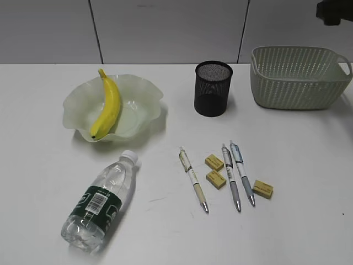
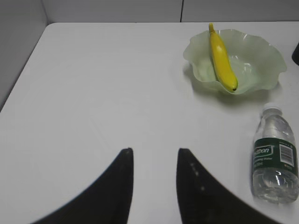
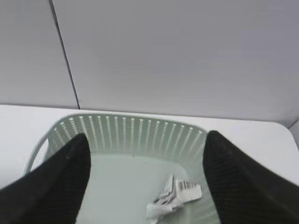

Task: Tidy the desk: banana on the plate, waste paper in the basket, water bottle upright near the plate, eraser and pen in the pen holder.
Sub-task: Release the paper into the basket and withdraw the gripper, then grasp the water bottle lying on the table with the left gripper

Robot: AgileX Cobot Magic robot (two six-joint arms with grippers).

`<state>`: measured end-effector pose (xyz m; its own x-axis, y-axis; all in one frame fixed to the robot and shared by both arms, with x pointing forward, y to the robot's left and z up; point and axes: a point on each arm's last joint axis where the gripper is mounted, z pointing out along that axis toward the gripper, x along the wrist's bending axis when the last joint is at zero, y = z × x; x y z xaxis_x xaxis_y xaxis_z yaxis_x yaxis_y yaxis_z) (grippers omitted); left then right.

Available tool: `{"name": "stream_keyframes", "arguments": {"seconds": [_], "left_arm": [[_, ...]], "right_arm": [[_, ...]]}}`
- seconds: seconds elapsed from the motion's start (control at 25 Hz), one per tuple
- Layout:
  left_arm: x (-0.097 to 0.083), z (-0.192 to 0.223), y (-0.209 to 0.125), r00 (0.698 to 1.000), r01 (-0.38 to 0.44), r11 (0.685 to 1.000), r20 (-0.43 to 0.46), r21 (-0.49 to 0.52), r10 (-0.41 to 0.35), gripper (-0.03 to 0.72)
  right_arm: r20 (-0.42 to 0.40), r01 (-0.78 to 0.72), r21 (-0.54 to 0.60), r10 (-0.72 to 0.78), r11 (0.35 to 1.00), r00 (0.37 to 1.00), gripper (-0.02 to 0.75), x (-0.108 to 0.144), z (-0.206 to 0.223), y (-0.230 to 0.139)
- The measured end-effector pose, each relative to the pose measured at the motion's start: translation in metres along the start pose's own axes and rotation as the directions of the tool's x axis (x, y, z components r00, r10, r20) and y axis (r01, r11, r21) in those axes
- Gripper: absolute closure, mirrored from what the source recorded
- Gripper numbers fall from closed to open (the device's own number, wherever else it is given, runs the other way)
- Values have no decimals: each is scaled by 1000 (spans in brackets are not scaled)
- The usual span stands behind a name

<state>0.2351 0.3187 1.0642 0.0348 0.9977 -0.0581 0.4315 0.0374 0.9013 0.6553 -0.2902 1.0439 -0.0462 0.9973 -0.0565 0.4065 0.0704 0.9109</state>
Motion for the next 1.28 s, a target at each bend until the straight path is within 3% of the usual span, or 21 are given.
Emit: {"name": "stream_keyframes", "arguments": {"seconds": [0.16, 0.28, 0.36, 0.64, 0.8, 1.0, 1.16, 1.28], "left_arm": [[0, 0, 0, 1000, 0, 1000, 0, 0, 0, 451], [0, 0, 0, 1000, 0, 1000, 0, 0, 0, 451], [0, 0, 0, 1000, 0, 1000, 0, 0, 0, 451], [0, 0, 0, 1000, 0, 1000, 0, 0, 0, 451], [-1, 3, 2, 1000, -4, 1000, -2, 21, 4, 450], [-7, 24, 11, 998, -56, 988, -8, 144, 58, 417], [-16, 49, 21, 992, -129, 954, 37, 271, 123, 303], [-29, 73, 38, 988, -145, 944, 103, 296, 119, 193]], "right_arm": [[11, -1, 81, 0, 997, 1000, 253, -2, -39, 13], [14, 5, 123, -7, 992, 1000, 283, -2, -86, 6], [18, 5, 161, -8, 987, 1000, 288, -2, -126, -5], [28, -28, 453, 17, 891, 999, 293, 1, -250, -84], [13, -56, 413, 56, 909, 998, 293, 6, -311, -119], [-11, -35, 188, 38, 981, 999, 293, 10, -364, -147], [-13, -35, 18, 35, 999, 999, 293, 11, -390, -157], [-13, -35, 7, 35, 999, 999, 293, 12, -391, -160]]}}
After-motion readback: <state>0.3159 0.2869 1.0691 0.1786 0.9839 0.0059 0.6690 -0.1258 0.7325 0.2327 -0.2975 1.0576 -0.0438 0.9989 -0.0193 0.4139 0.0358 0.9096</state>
